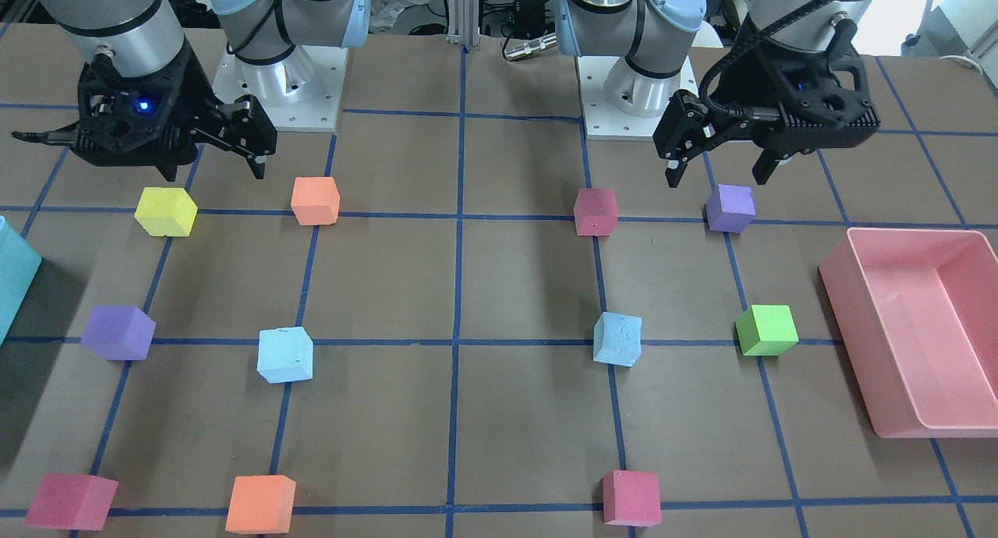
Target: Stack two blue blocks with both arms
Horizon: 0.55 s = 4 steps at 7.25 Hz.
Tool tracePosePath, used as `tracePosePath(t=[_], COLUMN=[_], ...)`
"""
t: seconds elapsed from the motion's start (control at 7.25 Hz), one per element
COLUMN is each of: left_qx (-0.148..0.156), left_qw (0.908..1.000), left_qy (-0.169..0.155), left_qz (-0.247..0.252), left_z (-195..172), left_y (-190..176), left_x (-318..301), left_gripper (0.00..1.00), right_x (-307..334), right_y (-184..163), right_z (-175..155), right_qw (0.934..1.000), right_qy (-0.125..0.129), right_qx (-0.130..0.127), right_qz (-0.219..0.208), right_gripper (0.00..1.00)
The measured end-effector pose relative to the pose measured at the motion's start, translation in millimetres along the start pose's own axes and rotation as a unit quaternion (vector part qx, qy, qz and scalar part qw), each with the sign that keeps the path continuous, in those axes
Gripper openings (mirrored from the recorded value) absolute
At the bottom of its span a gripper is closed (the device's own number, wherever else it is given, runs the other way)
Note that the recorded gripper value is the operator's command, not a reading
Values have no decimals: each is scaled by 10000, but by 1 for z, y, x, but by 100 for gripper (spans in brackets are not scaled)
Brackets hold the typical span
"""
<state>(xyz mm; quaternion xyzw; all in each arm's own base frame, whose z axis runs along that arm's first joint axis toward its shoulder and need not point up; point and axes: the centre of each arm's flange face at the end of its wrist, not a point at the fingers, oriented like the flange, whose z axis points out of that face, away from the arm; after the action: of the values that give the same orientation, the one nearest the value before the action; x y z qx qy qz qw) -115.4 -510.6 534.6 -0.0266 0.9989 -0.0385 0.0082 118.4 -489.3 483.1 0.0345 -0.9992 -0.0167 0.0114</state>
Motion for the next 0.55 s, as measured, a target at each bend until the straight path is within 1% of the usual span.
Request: tracePosePath(t=[0.55], left_qx=[-8], left_qw=[10000], left_qy=[2], left_qz=[0], left_z=[0], left_y=[0], left_x=[0], left_gripper=[100], right_x=[-1], right_y=[1], right_z=[-3], right_qw=[10000], right_qy=[-5], right_qx=[32], right_qz=[0], right_gripper=[100])
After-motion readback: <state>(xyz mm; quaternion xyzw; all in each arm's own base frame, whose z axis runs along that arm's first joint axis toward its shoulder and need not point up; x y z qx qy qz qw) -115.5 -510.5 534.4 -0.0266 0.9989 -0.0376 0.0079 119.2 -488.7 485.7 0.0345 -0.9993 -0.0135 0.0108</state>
